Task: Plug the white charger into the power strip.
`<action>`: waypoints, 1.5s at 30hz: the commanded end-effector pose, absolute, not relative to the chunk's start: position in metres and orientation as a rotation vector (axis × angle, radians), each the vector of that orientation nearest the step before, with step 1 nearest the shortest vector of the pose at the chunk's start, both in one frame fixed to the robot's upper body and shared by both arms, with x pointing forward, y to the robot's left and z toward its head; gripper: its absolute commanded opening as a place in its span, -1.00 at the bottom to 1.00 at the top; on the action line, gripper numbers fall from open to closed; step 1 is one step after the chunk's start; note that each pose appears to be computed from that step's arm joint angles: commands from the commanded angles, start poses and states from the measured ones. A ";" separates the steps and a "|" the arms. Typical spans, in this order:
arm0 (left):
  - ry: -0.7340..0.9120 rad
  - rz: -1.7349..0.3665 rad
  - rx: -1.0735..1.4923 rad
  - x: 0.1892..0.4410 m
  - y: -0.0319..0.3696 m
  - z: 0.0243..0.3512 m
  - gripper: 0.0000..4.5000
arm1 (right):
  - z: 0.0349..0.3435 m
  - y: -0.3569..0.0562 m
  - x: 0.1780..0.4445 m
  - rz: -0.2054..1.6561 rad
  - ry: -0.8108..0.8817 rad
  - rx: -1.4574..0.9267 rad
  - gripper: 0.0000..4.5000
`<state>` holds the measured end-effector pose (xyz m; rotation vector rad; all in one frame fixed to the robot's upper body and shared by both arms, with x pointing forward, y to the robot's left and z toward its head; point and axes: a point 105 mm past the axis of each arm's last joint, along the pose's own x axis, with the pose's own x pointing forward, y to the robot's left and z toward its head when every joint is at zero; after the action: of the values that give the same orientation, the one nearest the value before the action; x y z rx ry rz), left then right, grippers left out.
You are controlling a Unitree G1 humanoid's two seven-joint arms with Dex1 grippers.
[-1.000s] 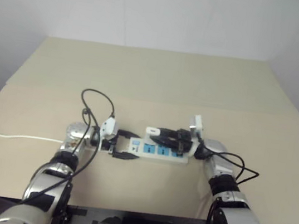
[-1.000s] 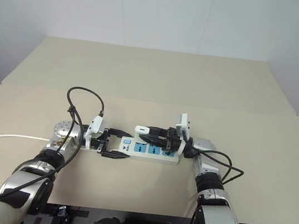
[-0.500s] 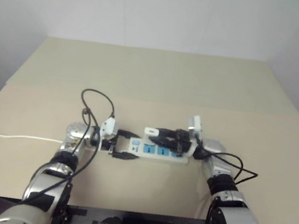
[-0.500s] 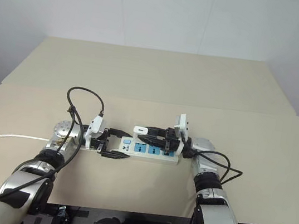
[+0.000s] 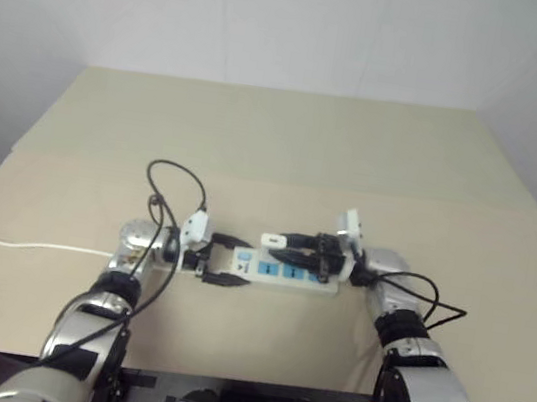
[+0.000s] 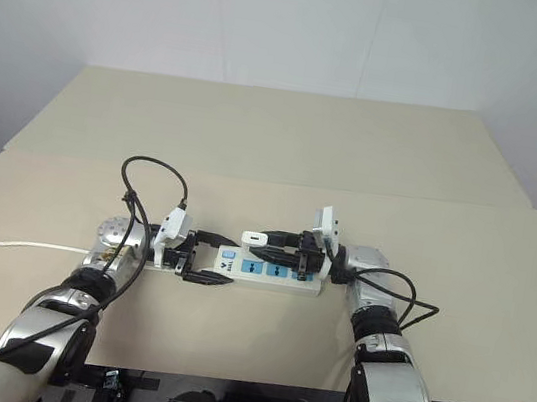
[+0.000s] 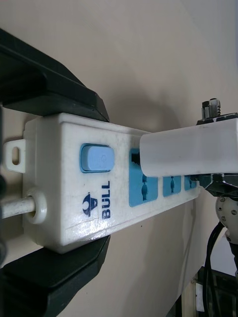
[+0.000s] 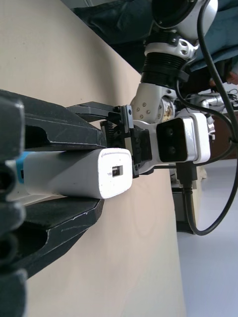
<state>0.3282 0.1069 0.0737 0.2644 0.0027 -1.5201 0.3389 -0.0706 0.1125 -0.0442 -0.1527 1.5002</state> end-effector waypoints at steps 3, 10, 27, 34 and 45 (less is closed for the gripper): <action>0.030 -1.538 0.294 0.325 0.109 0.069 0.45 | 0.110 -0.074 0.340 1.485 -0.150 -0.054 -0.51; 0.030 -1.537 0.295 0.324 0.109 0.069 0.45 | 0.102 -0.075 0.340 1.481 -0.126 -0.088 -0.51; 0.045 -1.550 0.300 0.324 0.109 0.069 0.45 | 0.075 -0.084 0.345 1.427 0.011 -0.185 -0.51; 0.044 -1.549 0.301 0.325 0.108 0.070 0.45 | 0.068 -0.087 0.348 1.401 0.082 -0.195 -0.51; 0.041 -1.549 0.300 0.326 0.107 0.071 0.45 | 0.071 -0.089 0.351 1.388 0.064 -0.222 -0.51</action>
<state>0.3298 0.1116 0.0679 0.2587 0.0556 -1.4933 0.3452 -0.0642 0.1004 -0.1783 -0.1017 1.4990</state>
